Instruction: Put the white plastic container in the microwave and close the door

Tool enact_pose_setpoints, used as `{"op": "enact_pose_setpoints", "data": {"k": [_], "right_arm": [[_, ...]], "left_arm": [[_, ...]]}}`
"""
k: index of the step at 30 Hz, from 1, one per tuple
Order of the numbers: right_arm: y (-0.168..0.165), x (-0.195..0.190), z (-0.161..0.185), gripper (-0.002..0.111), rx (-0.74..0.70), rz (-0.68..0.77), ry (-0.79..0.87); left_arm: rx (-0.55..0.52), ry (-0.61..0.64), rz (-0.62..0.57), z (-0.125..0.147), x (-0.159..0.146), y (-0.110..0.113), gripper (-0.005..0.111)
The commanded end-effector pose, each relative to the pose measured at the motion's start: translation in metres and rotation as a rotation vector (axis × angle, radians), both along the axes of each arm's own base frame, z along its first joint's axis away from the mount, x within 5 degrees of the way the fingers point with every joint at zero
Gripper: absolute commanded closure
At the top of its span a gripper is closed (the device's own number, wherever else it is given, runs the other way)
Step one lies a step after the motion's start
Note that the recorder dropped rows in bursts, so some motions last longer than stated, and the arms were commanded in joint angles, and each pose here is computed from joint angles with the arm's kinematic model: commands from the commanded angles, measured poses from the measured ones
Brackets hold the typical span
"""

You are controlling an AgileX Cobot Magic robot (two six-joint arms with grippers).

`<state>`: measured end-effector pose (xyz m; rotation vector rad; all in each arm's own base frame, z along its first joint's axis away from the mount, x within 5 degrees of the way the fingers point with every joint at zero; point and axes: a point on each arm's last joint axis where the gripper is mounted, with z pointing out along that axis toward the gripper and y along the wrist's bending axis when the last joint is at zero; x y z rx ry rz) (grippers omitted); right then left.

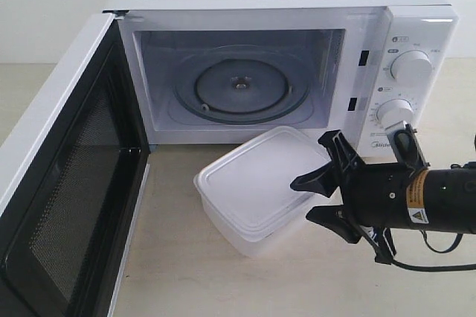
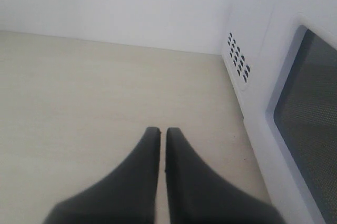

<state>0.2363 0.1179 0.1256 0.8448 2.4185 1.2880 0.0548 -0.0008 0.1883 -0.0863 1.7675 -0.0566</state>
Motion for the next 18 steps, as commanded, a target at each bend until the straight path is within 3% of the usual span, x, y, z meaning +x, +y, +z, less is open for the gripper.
{"op": "enact_pose_setpoints", "data": {"k": [1, 9, 18], "right_arm": [[-0.0032, 0.0017, -0.002, 0.064, -0.041, -0.017, 0.008], [-0.0048, 0.0016, -0.0036, 0.066, -0.062, -0.025, 0.017], [-0.0054, 0.0018, -0.0041, 0.106, -0.068, -0.031, 0.021]], "left_arm": [[0.01, 0.0, 0.002, -0.0009, -0.0001, 0.0003, 0.102], [0.01, 0.0, 0.002, -0.0009, -0.0001, 0.0003, 0.102], [0.01, 0.0, 0.002, -0.0009, -0.0001, 0.0003, 0.102]]}}
